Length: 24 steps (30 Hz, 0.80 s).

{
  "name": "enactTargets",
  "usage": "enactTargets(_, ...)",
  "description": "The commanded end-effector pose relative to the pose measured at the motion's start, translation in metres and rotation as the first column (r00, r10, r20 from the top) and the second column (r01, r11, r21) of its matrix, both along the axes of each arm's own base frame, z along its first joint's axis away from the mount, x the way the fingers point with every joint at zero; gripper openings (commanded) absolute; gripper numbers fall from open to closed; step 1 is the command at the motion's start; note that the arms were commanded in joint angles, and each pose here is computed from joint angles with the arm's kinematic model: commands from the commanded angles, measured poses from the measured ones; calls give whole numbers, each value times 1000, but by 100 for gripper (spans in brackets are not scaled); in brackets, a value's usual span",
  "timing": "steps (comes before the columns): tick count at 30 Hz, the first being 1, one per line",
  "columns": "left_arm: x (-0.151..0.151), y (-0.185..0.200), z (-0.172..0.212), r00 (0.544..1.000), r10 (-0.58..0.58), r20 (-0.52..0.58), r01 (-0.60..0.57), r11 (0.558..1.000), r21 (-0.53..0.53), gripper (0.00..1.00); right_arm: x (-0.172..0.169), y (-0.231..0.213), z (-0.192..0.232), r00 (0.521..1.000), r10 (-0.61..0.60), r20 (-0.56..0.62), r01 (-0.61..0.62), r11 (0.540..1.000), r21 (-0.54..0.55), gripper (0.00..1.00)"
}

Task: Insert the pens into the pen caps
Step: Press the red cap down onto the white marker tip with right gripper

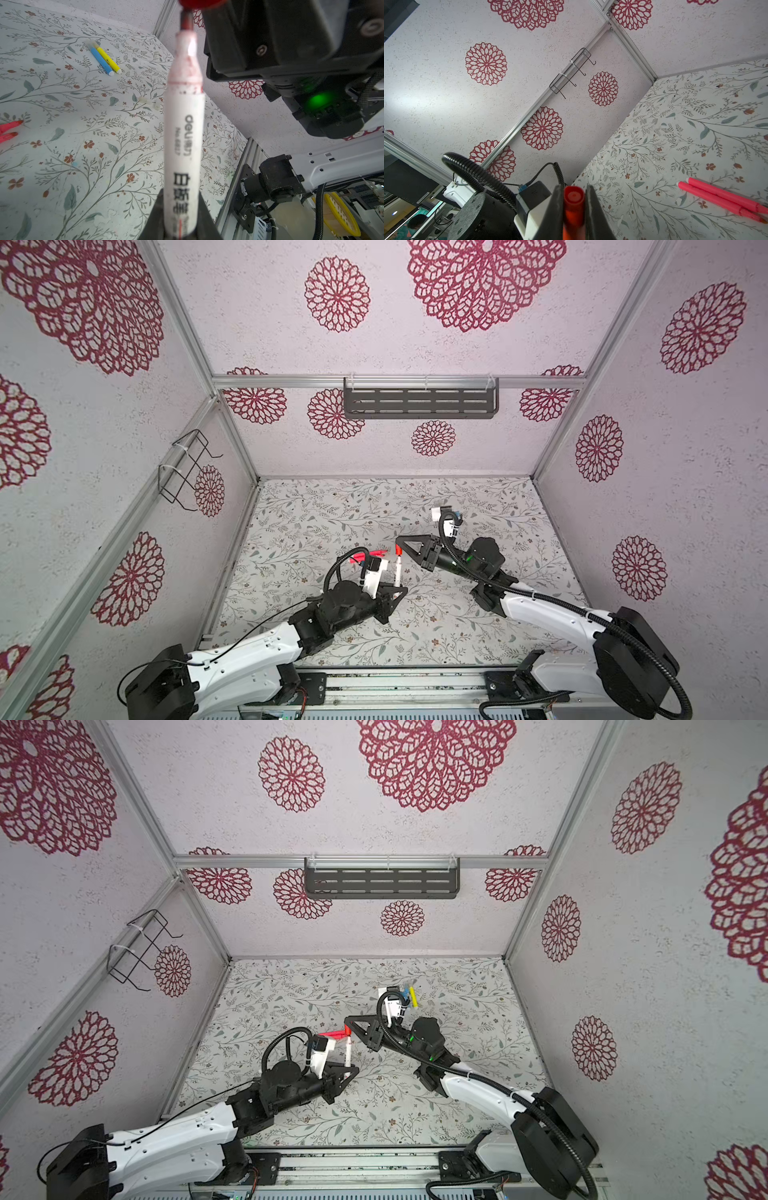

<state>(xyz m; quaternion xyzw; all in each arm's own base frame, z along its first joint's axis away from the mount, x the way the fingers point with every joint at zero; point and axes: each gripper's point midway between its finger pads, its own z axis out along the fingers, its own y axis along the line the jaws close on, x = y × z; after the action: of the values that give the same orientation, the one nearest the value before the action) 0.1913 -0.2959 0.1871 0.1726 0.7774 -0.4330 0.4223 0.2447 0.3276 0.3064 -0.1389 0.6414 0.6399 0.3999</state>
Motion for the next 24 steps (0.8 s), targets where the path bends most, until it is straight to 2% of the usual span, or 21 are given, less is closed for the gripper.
enactTargets(1, 1, -5, 19, 999, -3, 41, 5, 999, -43, 0, 1, 2, 14, 999, -4, 45, 3, 999, 34, 9)
enactTargets(15, 0, -2, 18, 999, 2, 38, -1, 999, -48, 0, 2, 4, 24, 998, 4, 55, -8, 998, 61, 9)
enactTargets(24, 2, 5, 23, 998, 32, 55, -29, 998, -57, 0, -9, 4, 16, 998, 30, 55, -33, 998, 60, 9)
